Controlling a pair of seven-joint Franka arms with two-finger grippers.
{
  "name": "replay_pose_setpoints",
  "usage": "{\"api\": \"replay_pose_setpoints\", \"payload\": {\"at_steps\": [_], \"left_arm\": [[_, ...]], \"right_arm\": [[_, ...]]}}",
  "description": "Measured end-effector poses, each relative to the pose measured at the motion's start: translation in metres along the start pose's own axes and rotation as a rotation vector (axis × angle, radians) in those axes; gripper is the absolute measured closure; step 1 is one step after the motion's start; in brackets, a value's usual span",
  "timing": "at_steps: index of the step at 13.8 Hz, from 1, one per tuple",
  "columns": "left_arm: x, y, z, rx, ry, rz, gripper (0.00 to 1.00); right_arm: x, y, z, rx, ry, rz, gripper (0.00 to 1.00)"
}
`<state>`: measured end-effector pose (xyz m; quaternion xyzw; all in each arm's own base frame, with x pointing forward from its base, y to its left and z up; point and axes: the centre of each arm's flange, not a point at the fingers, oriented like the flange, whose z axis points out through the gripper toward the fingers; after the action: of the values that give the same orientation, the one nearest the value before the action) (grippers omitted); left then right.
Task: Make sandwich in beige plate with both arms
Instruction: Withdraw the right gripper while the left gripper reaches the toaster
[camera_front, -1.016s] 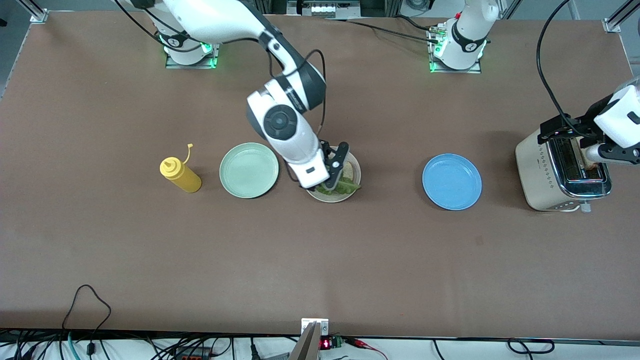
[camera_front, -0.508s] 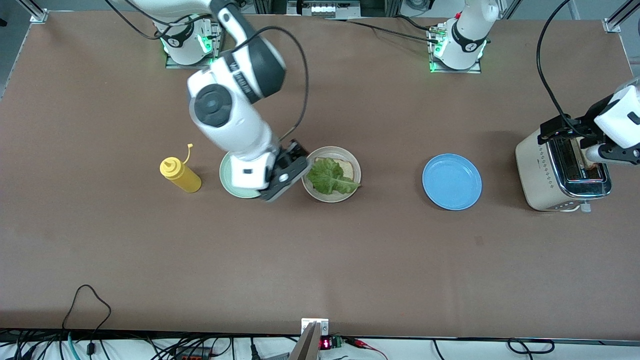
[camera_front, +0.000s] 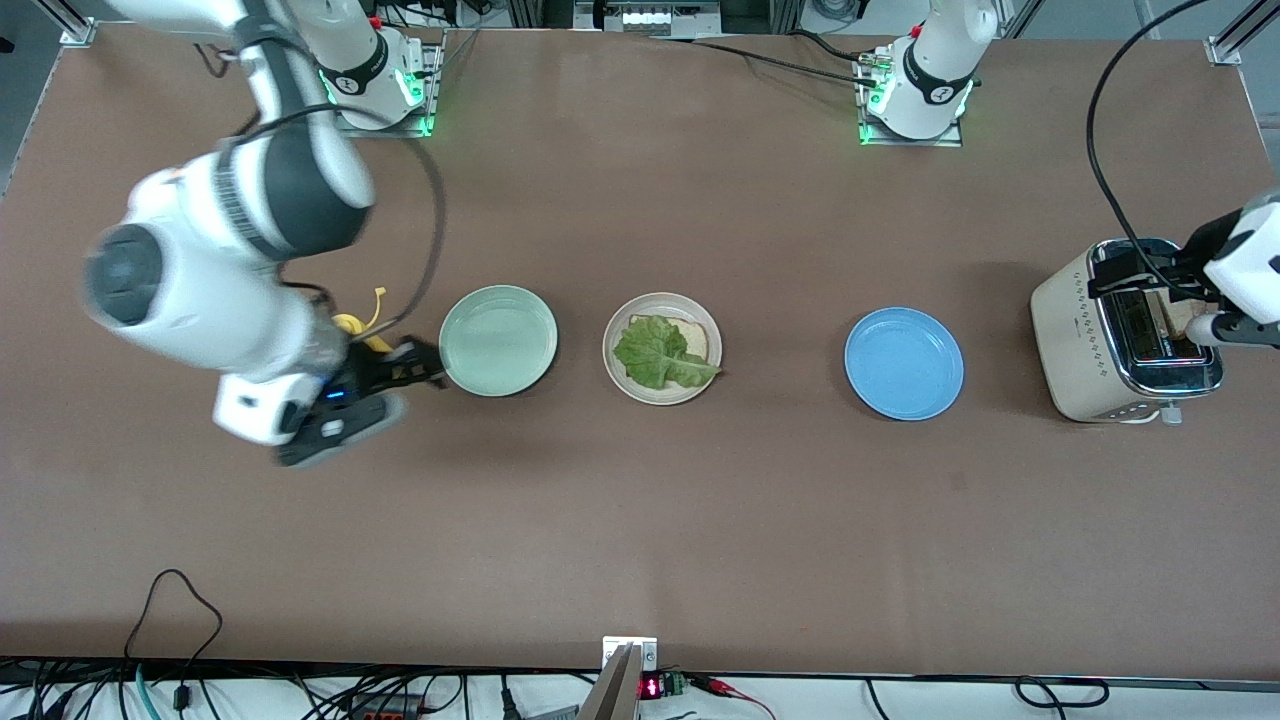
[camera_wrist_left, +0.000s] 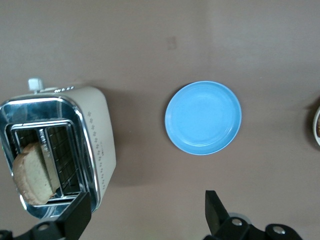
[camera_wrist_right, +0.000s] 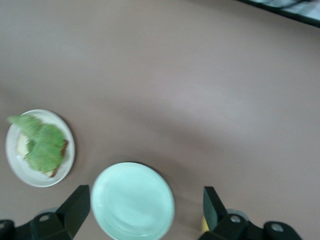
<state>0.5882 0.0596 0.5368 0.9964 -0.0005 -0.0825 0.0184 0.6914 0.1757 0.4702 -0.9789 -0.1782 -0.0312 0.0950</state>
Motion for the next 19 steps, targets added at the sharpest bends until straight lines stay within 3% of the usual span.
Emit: {"api": "replay_pose_setpoints", "payload": {"at_steps": [3,6,10,13,16,18,19], "left_arm": [[0.001,-0.009,0.001,0.011,-0.012,-0.012,0.0],[0.012,-0.032,0.026,0.032,-0.061,-0.045,0.0],[0.02,-0.158,0.091,0.062,-0.133,-0.12,0.0],[0.02,-0.194,0.131,0.051,-0.136,-0.106,0.01],[0.008,-0.203,0.156,0.028,-0.182,-0.088,0.13],[0.004,-0.21,0.164,0.021,-0.185,-0.078,0.3],[0.004,-0.213,0.165,0.024,-0.17,-0.072,0.44]], "right_arm": [[-0.013,0.064,-0.025,-0.086,0.013,0.065,0.0],[-0.03,0.091,-0.053,-0.169,-0.006,0.1,0.0],[-0.071,0.14,-0.087,-0.195,-0.059,0.206,0.0],[-0.102,0.14,-0.109,-0.194,-0.054,0.238,0.0],[-0.127,0.126,-0.127,-0.178,-0.038,0.25,0.0],[-0.136,0.122,-0.135,-0.178,-0.033,0.268,0.0],[-0.137,0.119,-0.137,-0.183,-0.032,0.27,0.0]]}}
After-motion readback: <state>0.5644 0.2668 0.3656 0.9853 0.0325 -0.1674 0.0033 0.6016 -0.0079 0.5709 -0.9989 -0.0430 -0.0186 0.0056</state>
